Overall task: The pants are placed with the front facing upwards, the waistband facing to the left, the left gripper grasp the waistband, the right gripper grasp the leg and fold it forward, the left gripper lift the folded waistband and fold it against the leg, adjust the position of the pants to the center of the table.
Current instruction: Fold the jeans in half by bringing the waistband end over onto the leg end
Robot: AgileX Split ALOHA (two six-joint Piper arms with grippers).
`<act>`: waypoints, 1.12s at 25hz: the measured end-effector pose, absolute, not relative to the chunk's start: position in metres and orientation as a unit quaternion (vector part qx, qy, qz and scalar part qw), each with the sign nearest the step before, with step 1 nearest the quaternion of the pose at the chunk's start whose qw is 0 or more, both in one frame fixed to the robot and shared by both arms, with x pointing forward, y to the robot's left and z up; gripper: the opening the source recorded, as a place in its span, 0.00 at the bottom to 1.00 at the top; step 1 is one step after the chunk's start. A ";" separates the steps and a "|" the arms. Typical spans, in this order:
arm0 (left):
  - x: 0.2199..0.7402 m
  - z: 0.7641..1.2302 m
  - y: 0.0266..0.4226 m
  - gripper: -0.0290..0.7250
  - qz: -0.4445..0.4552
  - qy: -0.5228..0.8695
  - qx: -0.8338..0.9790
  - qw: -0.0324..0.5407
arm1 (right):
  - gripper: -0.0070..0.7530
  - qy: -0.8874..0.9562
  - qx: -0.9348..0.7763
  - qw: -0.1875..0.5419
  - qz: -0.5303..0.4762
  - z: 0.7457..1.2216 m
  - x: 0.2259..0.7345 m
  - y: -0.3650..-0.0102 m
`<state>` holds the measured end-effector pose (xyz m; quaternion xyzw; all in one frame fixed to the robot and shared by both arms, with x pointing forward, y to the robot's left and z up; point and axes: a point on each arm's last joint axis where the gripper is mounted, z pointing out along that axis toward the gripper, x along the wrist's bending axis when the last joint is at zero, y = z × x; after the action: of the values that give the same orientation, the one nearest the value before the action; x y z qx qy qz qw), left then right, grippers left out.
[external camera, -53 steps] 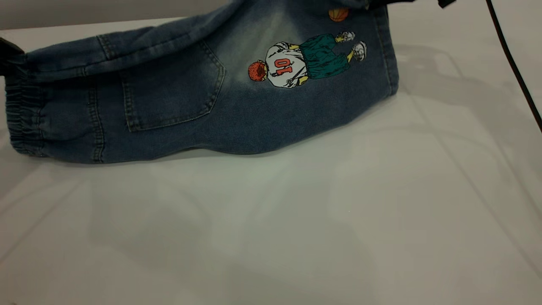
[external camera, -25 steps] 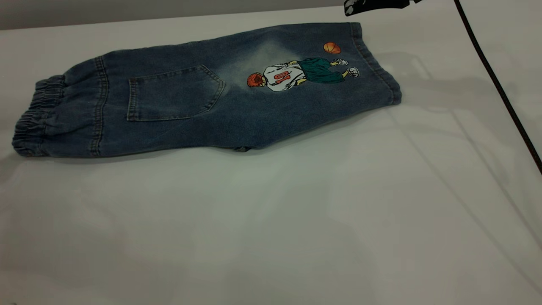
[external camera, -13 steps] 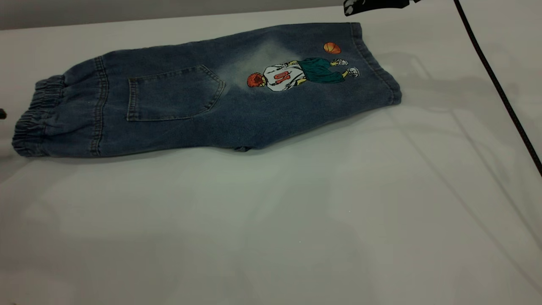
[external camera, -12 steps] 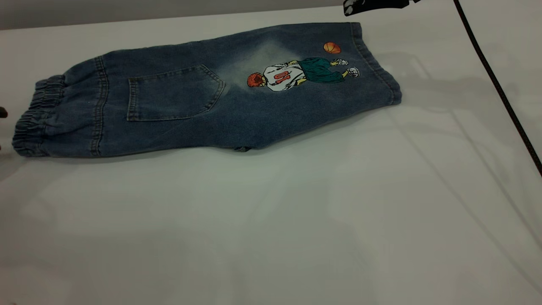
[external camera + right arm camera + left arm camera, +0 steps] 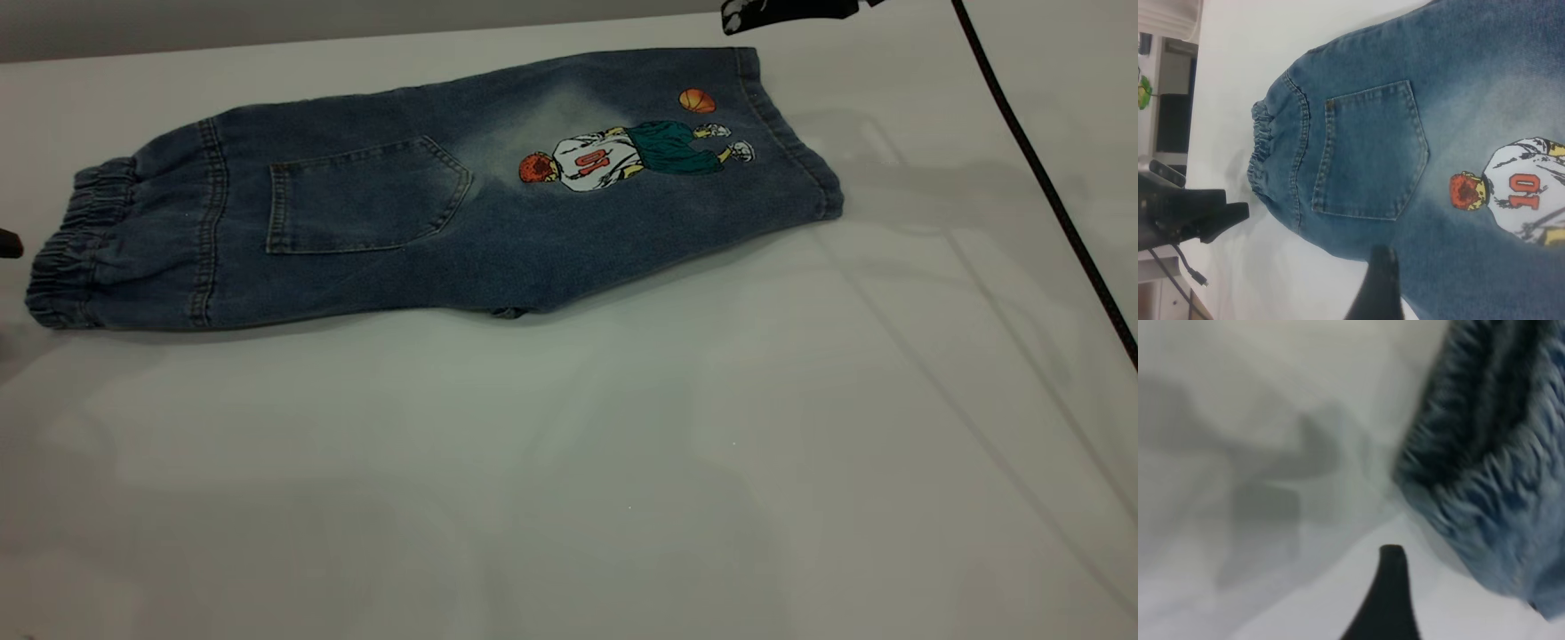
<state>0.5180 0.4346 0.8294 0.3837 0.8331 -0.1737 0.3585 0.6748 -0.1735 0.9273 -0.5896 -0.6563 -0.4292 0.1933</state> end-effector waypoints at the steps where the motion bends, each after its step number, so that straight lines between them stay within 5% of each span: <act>1: 0.518 0.829 0.435 0.85 -0.170 0.835 0.382 0.357 | 0.76 -0.656 -0.590 0.193 -0.429 0.927 0.675 -0.174; 28: 0.555 0.798 0.412 0.79 -0.186 0.863 0.319 0.346 | 0.76 -0.658 -0.588 0.195 -0.428 0.924 0.675 -0.173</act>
<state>0.5546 0.4122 0.7977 0.3190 0.8626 -0.1865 0.3455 0.6749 -0.1734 0.9243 -0.5883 -0.6577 -0.4283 0.1945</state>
